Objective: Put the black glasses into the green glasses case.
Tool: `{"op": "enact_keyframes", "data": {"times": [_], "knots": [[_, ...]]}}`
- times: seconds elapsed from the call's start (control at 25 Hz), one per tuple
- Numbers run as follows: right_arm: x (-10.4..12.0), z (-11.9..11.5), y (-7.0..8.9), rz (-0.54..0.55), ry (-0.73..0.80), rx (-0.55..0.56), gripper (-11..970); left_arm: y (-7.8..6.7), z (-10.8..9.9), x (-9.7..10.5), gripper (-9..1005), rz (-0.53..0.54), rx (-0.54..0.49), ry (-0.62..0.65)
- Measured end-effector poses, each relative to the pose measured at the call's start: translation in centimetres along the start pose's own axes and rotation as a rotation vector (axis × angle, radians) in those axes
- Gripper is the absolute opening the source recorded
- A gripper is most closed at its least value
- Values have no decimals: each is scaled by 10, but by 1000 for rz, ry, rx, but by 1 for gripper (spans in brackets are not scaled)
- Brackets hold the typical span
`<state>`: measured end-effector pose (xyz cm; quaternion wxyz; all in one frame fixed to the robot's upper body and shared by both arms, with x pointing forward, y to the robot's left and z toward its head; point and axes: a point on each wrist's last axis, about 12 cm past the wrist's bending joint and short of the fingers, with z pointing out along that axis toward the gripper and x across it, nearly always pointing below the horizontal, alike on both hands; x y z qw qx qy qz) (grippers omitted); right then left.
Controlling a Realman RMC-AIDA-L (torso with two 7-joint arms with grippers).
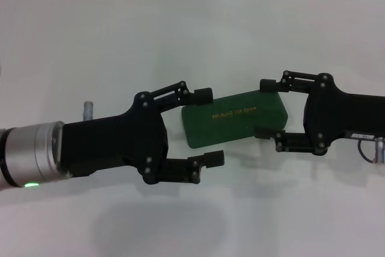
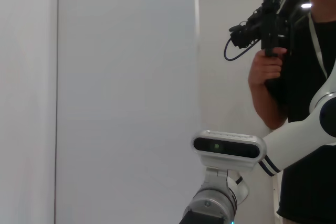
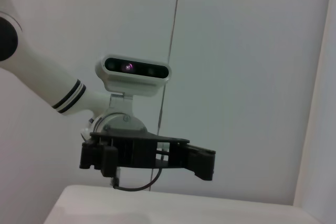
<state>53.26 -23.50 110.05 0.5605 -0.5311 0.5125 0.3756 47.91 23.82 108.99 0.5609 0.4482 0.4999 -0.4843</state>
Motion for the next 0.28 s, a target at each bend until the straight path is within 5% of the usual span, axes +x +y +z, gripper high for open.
{"op": "enact_keyframes", "data": {"times": [0.28], "knots": [[3, -2, 0, -12, 17, 21, 706, -3, -1, 3, 893, 5, -8, -3]]}}
